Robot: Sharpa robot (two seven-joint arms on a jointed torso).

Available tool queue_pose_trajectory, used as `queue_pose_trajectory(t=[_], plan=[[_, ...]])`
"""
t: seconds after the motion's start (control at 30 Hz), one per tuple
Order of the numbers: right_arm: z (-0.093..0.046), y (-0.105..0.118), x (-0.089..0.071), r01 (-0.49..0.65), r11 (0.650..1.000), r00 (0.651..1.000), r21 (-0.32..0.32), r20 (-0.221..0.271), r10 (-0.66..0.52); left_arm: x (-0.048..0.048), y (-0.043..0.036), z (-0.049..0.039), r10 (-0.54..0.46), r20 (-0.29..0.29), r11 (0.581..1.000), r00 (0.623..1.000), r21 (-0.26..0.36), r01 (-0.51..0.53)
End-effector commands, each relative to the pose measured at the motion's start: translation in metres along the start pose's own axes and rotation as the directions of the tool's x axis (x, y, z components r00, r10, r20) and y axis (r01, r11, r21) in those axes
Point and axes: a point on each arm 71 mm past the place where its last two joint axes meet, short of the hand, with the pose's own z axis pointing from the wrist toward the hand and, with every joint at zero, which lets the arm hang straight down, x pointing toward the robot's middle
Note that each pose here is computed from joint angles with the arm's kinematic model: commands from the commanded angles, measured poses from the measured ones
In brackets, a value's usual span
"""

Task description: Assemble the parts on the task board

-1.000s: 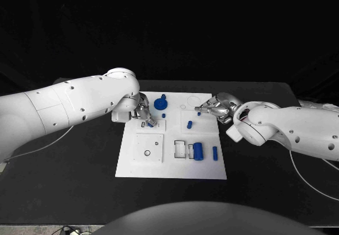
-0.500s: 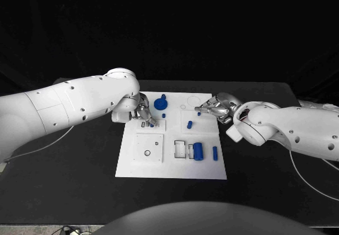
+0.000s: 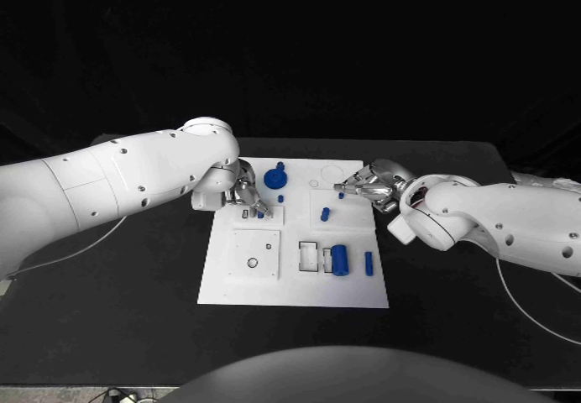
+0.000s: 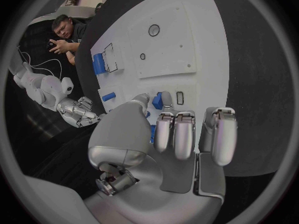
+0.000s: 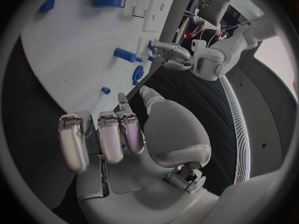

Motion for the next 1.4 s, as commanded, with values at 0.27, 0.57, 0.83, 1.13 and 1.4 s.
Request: queue_pose_trajectory(t=[0.27,0.57,0.83,1.13,1.4], plan=[[0.0,-0.001,0.0,0.008,1.0,1.0,-0.004,-0.001,-0.008,-0.0011,0.0056,-0.0022,-0.037,0.047,0.999,0.998,-0.023,0.038],[0.0,-0.001,0.0,0.008,1.0,1.0,-0.003,0.0,-0.008,-0.0028,0.0132,-0.0049,-0.067,0.081,0.998,0.994,-0.01,0.068],[0.0,-0.002,-0.001,0.008,1.0,1.0,-0.001,0.001,-0.008,-0.0058,0.0172,-0.0084,-0.106,0.106,0.994,0.989,0.018,0.105],[0.0,-0.002,-0.001,0.008,1.0,1.0,-0.001,0.001,-0.008,-0.0079,0.0226,-0.0094,-0.135,0.118,0.991,0.984,0.03,0.132],[0.0,-0.002,0.0,0.008,1.0,1.0,0.0,0.001,-0.008,-0.0082,0.027,-0.0084,-0.138,0.112,0.99,0.984,0.017,0.137]])
